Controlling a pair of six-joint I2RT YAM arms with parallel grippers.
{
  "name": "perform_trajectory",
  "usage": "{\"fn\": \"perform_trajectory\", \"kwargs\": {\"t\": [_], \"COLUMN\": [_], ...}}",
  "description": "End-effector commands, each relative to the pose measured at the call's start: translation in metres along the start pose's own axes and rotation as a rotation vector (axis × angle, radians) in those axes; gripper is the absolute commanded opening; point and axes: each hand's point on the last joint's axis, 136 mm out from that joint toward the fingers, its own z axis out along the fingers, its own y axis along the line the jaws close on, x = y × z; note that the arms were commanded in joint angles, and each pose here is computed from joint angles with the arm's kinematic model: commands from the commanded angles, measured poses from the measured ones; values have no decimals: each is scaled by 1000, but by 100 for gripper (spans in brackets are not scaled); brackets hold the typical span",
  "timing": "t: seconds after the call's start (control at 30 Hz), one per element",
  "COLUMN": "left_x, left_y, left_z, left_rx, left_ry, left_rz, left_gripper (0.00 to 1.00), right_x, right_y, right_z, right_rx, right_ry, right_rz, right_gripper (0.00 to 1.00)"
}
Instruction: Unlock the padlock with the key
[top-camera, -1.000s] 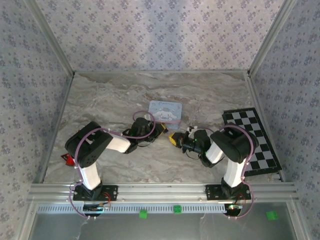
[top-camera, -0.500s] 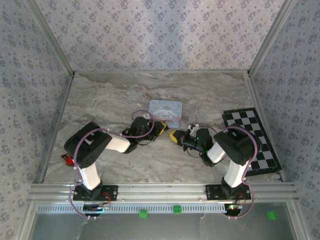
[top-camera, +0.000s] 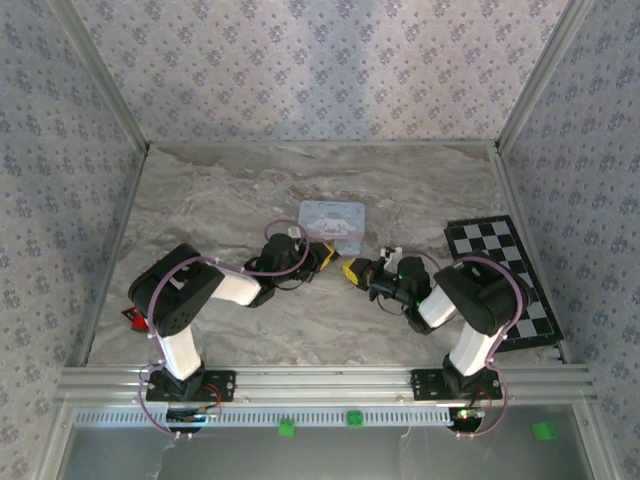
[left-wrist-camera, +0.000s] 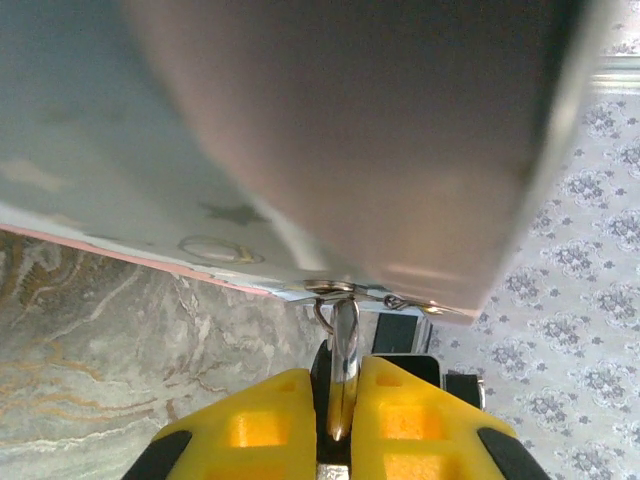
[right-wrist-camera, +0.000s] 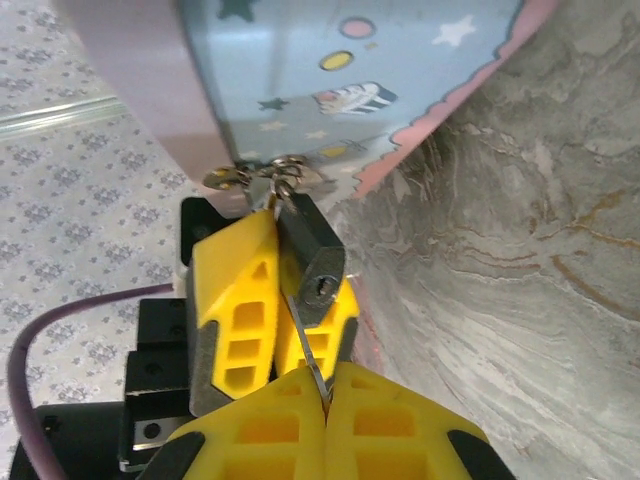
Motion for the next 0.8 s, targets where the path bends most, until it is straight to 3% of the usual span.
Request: {"fn": "perform_trajectory", "kwargs": {"t": [0.0,0.6,0.77], "left_x": [9,7,8], "left_y": [-22,-25,-27], "left_z": [1,2,1], "left_rx": [82,98,104], "left_ry": [38,39,44], "left_rz": [17,10,11], "left_gripper": [0,0,0], "right_x": [1,8,6], "right_y": [6,-18,-6], "right_z": [-4,-5,3], "right_rx": [-22,39,11], "right_ry": [5,13,16], "right_rz": [-13,14,3], "right_gripper": [0,0,0]}}
